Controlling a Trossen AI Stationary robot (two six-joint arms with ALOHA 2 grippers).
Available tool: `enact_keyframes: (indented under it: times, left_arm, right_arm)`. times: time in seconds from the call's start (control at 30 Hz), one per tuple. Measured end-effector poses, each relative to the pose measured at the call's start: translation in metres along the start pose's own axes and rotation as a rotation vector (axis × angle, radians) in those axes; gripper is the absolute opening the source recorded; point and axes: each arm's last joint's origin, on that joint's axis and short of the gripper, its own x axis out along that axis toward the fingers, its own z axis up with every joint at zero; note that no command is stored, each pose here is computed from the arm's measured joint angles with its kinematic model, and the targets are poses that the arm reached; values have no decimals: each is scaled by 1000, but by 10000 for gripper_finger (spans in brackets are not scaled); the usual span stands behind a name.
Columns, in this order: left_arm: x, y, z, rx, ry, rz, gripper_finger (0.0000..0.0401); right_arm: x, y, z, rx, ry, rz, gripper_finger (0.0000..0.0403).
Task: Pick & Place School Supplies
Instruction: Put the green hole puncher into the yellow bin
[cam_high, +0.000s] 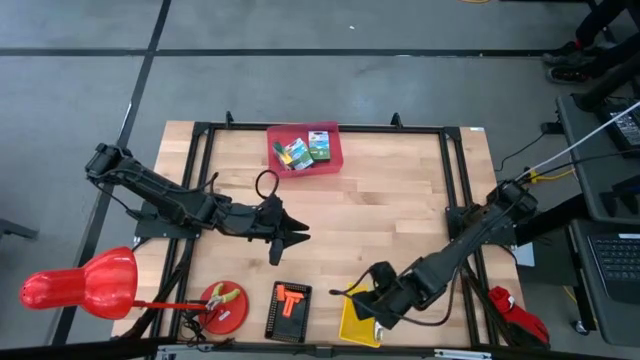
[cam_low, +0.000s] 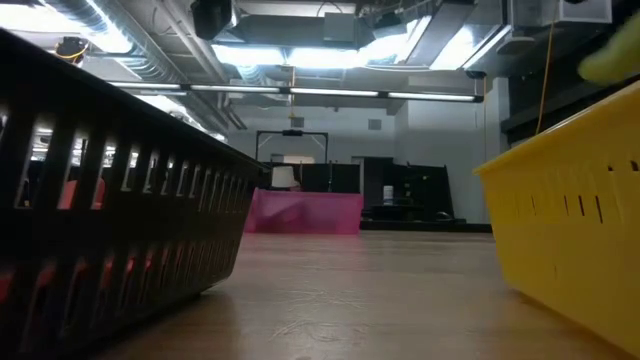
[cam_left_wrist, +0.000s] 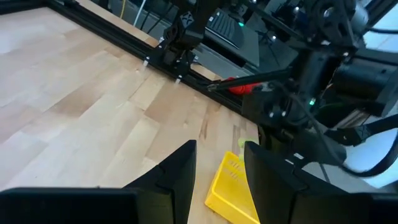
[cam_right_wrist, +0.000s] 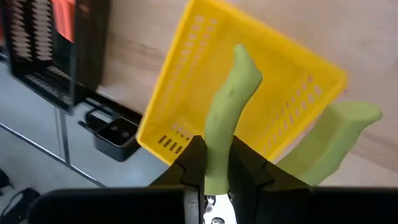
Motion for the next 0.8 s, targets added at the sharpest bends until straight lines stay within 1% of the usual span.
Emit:
enact_keyframes:
  times: [0.27, 0.47, 0.5, 0.57, 0.7, 0.8]
  left_arm:
    - [-1, -3, -3, 15, 10, -4, 132]
    - [-2, -4, -4, 7, 19, -17, 132]
    - [-2, -4, -4, 6, 21, -20, 132]
    - [-3, -6, -5, 2, 23, -24, 132]
    - [-4, -8, -7, 5, 20, -22, 132]
    - [-4, -9, -7, 5, 14, -15, 132]
  right_arm:
    - [35, 9, 1, -2, 12, 22, 43]
    - [42, 9, 5, -18, -16, 13, 43]
    - [42, 9, 5, -22, -23, 14, 49]
    - [42, 9, 4, -31, -31, 18, 79]
    - [42, 8, 2, -37, -31, 19, 155]
    - [41, 8, 1, -47, -39, 22, 192]
